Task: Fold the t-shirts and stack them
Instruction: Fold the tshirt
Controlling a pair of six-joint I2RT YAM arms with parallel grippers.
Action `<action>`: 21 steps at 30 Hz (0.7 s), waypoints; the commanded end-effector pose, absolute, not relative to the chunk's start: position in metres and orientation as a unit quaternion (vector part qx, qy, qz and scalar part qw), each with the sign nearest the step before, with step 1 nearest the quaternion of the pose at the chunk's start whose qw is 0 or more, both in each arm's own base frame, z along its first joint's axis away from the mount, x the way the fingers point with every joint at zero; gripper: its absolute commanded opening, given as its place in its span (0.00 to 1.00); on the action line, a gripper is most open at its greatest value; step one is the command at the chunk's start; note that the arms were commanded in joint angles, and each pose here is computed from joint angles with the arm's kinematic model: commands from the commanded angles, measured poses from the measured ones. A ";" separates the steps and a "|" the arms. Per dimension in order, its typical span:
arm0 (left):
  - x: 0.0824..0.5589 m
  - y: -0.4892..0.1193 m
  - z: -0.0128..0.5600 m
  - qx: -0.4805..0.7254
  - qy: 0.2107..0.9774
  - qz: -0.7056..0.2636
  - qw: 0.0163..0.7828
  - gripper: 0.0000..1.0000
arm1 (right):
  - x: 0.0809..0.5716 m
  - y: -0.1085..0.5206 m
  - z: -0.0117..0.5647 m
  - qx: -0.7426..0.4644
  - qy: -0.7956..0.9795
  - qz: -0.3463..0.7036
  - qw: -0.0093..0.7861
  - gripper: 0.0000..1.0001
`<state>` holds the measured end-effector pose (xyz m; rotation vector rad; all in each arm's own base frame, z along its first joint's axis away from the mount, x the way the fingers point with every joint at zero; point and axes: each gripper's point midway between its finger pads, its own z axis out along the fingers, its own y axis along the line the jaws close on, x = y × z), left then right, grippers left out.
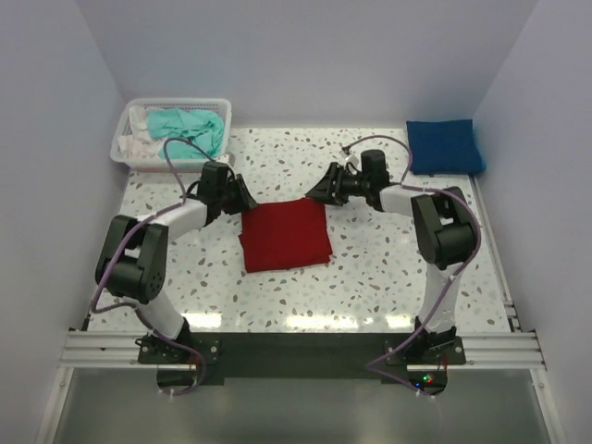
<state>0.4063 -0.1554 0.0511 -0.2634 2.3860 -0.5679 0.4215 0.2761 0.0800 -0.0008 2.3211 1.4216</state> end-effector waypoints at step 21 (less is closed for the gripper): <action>0.246 -0.188 0.015 -0.044 0.942 -0.236 0.235 0.24 | 0.267 0.281 0.053 0.004 0.800 0.580 0.153 0.57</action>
